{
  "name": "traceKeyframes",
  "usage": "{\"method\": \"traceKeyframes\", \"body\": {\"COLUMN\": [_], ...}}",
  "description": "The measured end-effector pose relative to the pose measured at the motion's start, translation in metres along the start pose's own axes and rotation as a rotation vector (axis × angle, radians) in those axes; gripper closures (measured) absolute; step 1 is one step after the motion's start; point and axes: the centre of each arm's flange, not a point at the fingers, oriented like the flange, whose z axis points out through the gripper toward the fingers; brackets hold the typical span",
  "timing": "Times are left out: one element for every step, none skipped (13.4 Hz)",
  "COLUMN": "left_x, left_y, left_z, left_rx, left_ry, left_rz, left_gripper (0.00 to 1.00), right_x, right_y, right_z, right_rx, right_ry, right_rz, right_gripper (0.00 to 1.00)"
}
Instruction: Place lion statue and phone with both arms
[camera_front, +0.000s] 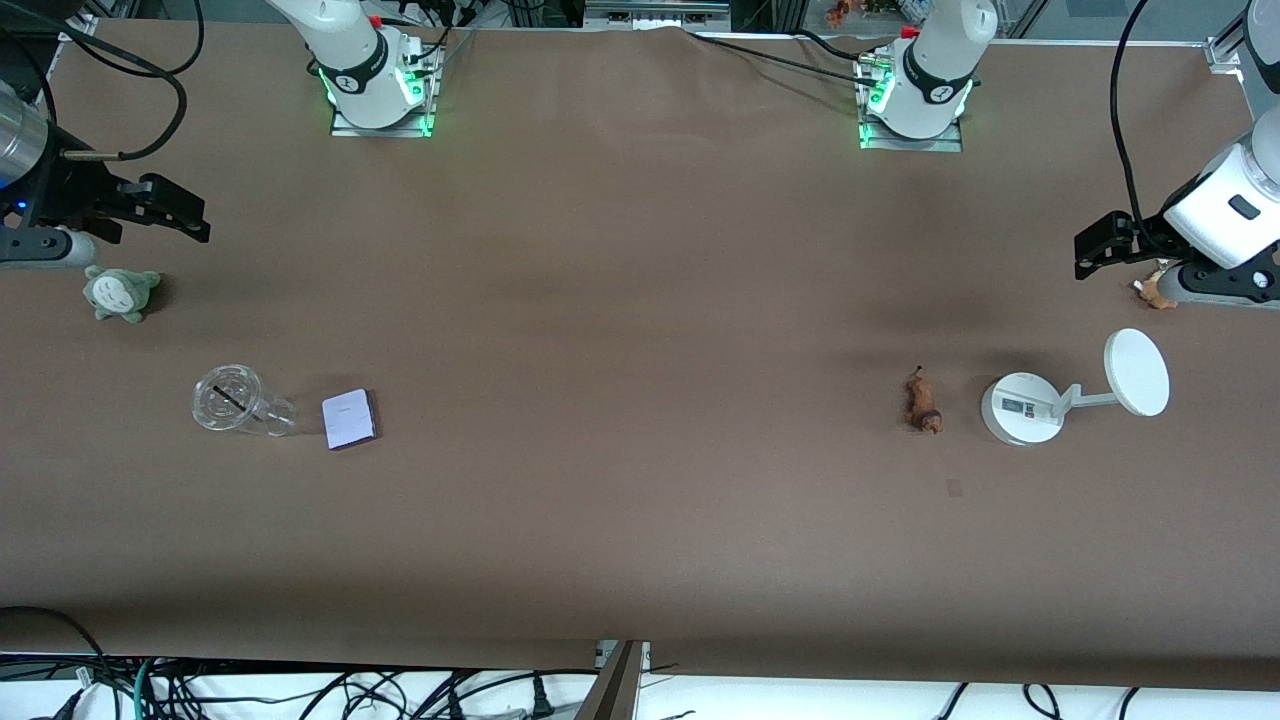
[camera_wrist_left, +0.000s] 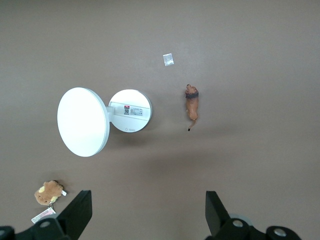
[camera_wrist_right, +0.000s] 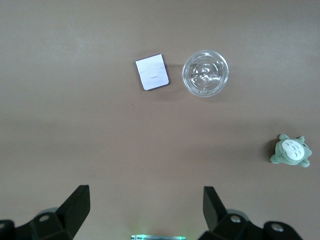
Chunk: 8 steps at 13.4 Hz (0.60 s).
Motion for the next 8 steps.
{"method": "traceKeyframes", "body": {"left_x": [0.0, 0.0001, 0.0001, 0.0001, 0.0001, 0.0001, 0.0001, 0.0001], "left_y": [0.0006, 0.0008, 0.0008, 0.0008, 0.0008, 0.0008, 0.0008, 0.0008], "left_z": [0.0, 0.0, 0.0, 0.0, 0.0, 0.0, 0.0, 0.0], "left_rx": [-0.005, -0.007, -0.008, -0.008, -0.008, -0.008, -0.008, -0.008], "left_ry": [0.0, 0.001, 0.001, 0.001, 0.001, 0.001, 0.001, 0.001], "left_rz": [0.0, 0.0, 0.0, 0.0, 0.0, -0.001, 0.0, -0.001], "left_gripper": [0.0, 0.0, 0.0, 0.0, 0.0, 0.0, 0.0, 0.0], "right_x": [0.0006, 0.0013, 0.0017, 0.0019, 0.0019, 0.0019, 0.0019, 0.002], "right_y": [-0.0007, -0.0015, -0.0022, -0.0028, -0.0031, -0.0032, -0.0032, -0.0032], "right_z": [0.0015, 0.0031, 0.0042, 0.0046, 0.0047, 0.0047, 0.0047, 0.0047], "right_rx": [0.0, 0.0, 0.0, 0.0, 0.0, 0.0, 0.0, 0.0], "right_ry": [0.0, 0.0, -0.001, -0.002, -0.002, -0.001, -0.001, -0.001], "right_rz": [-0.001, -0.003, -0.004, -0.005, -0.006, -0.006, -0.006, -0.006], "right_gripper": [0.0, 0.0, 0.0, 0.0, 0.0, 0.0, 0.0, 0.0]}}
